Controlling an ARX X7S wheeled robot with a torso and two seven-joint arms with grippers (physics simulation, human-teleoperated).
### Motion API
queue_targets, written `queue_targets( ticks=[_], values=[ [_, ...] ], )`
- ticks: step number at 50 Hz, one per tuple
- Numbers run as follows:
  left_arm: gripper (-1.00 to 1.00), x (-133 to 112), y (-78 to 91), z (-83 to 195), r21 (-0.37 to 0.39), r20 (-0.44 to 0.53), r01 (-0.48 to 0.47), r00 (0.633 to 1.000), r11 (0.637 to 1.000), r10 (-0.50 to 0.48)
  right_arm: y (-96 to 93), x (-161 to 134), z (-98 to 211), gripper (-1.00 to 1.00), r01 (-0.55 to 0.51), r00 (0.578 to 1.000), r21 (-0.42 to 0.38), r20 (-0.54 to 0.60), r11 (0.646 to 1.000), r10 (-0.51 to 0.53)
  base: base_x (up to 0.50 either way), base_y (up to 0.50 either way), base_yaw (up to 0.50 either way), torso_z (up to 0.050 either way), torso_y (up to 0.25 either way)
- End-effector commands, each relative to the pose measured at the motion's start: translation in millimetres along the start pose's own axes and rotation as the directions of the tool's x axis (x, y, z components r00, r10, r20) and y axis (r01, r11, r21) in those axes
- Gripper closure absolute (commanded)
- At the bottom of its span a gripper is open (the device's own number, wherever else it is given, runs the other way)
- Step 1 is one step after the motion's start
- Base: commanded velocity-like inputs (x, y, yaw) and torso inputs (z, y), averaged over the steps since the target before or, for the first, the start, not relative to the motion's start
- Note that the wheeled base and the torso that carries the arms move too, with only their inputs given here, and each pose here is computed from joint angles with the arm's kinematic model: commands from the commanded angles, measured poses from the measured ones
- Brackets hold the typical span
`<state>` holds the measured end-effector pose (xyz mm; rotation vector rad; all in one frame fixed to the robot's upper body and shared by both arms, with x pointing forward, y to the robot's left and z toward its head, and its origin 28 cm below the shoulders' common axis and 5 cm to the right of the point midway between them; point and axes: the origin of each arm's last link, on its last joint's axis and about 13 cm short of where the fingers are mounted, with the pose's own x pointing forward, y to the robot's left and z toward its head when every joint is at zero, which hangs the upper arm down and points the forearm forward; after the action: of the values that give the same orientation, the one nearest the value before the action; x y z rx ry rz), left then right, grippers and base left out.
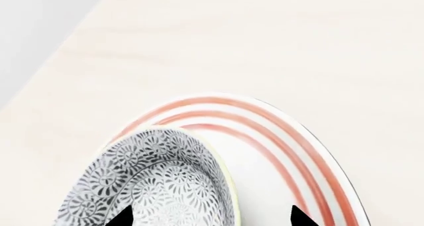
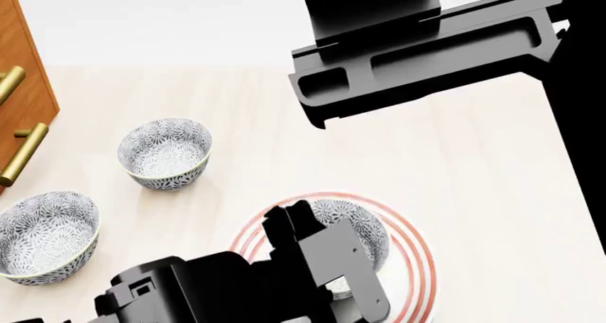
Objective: Put the bowl at the front on the plate.
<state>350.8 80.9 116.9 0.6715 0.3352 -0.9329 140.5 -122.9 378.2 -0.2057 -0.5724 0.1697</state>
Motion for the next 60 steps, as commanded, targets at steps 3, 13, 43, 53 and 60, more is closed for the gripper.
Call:
queue_targets(
  ticks=[3,13,43,53,60],
  values=[
    [-1.00,-1.2,2.8,2.8,0.001,0.022,-0.029,0.999,1.000,0.029,0.1,-0.1,-0.2,-1.00,0.000,1.000,0.001,0.001,1.000,0.000,0.00,0.00,0.00,0.000,0.000],
    [-1.00,-6.4,2.9,6.2,-0.026,0.058,0.001,0.998,1.000,0.001,-0.6,-1.5,0.5,-1.00,0.008,1.000,0.003,0.003,1.000,-0.008,0.00,0.00,0.00,0.000,0.000],
    [-1.00,-25.2,18.5,15.9,-0.160,0.156,0.033,0.988,0.987,-0.007,-0.4,-1.6,0.4,-1.00,0.013,1.000,0.003,0.008,1.000,-0.013,0.00,0.00,0.00,0.000,0.000],
    [-1.00,-31.4,27.7,15.0,-0.215,0.187,0.024,0.982,0.976,0.017,0.0,-1.2,-0.7,-1.00,0.013,1.000,0.005,0.009,1.000,-0.014,0.00,0.00,0.00,0.000,0.000],
    [-1.00,-34.2,31.3,15.0,-0.233,0.195,0.016,0.980,0.972,0.031,0.3,-1.9,-1.3,-1.00,0.013,1.000,0.006,0.009,1.000,-0.013,0.00,0.00,0.00,0.000,0.000]
  ],
)
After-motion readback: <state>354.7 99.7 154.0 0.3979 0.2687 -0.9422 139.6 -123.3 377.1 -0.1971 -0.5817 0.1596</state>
